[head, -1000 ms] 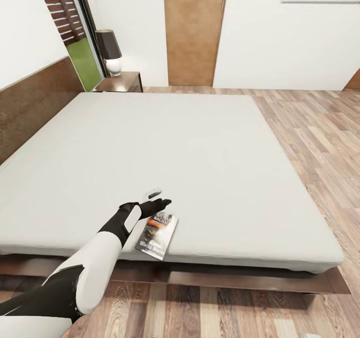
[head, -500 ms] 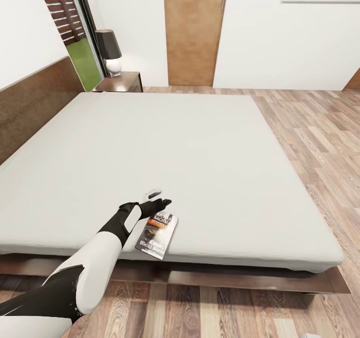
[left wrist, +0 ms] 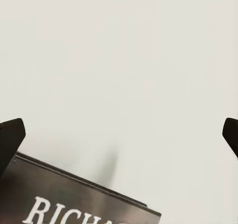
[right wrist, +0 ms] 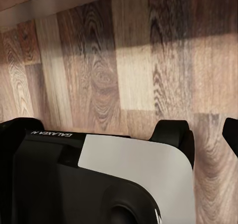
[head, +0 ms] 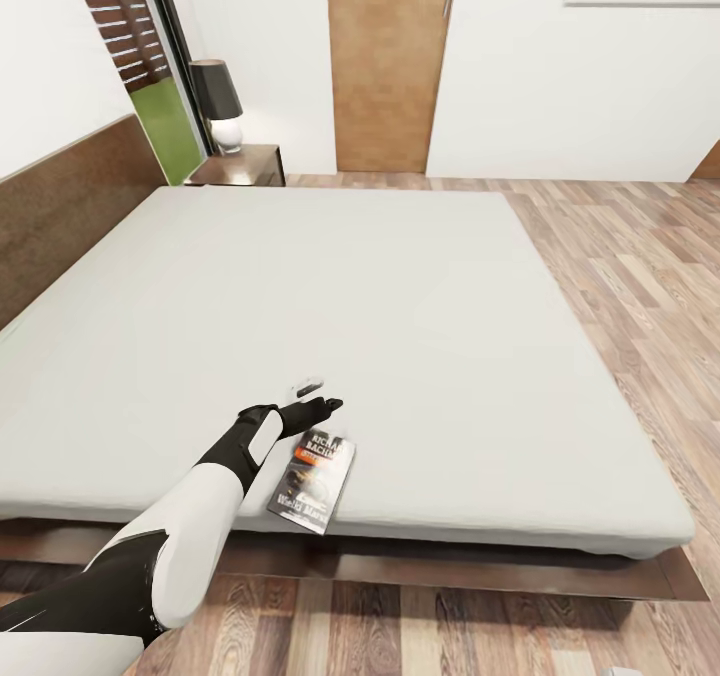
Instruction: In the bedroom, move the book from the bed onto either nightstand, and place the two sandals side by side next to the bed.
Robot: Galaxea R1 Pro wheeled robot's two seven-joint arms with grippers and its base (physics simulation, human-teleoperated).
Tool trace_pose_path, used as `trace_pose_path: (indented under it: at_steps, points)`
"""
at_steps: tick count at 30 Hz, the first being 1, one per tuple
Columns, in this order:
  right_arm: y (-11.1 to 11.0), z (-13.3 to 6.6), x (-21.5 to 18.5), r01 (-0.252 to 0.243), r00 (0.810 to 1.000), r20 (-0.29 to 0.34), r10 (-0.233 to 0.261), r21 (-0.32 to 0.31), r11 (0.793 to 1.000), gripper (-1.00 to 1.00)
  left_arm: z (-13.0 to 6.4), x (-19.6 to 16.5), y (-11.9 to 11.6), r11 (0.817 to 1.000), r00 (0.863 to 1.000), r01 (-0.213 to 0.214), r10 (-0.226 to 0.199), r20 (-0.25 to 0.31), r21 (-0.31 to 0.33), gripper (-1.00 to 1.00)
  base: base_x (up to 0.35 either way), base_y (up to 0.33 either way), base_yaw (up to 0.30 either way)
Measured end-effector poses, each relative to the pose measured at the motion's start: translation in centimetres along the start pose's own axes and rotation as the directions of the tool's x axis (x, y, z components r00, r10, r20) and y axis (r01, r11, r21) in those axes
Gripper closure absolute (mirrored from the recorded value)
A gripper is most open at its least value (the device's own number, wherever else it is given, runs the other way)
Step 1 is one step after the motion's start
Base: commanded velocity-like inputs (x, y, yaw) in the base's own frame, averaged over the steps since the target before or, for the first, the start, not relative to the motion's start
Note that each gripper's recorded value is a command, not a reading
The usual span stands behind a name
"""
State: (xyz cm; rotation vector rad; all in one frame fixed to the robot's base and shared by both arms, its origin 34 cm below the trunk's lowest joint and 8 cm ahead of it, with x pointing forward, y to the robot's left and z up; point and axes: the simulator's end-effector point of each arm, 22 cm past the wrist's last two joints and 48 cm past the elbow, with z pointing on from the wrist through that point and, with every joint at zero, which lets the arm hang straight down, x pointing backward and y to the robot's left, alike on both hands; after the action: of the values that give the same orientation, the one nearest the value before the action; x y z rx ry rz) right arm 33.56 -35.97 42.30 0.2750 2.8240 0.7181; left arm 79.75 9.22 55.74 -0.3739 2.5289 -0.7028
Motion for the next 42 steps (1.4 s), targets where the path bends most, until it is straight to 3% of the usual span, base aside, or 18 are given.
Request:
trace_pose_path:
  at_steps: [14, 24, 36, 42]
  points:
    - [0.0, 0.0, 0.0, 0.0, 1.0, 0.0, 0.0, 0.0, 1.0, -1.0, 0.0, 0.0, 0.0, 1.0, 1.0, 0.0, 0.0, 0.002, 0.001, -1.0, 0.061, -0.043, 0.0]
    - [0.0, 0.0, 0.0, 0.0, 1.0, 0.0, 0.0, 0.0, 1.0, -1.0, 0.4, -0.1, 0.5, 1.0, 0.998, -0.011, 0.011, 0.059, -0.008, -1.0, 0.0, 0.0, 0.0]
    - [0.0, 0.0, 0.0, 0.0, 1.0, 0.0, 0.0, 0.0, 1.0, -1.0, 0.5, -0.1, 0.6, 1.0, 0.998, -0.011, 0.011, 0.061, -0.01, -1.0, 0.0, 0.0, 0.0]
    - [-0.5, 0.9, 0.3, 0.0, 1.0, 0.0, 0.0, 0.0, 1.0, -1.0, 1.2, 0.5, 1.2, 1.0, 0.998, -0.01, 0.011, 0.06, -0.01, -1.0, 0.0, 0.0, 0.0]
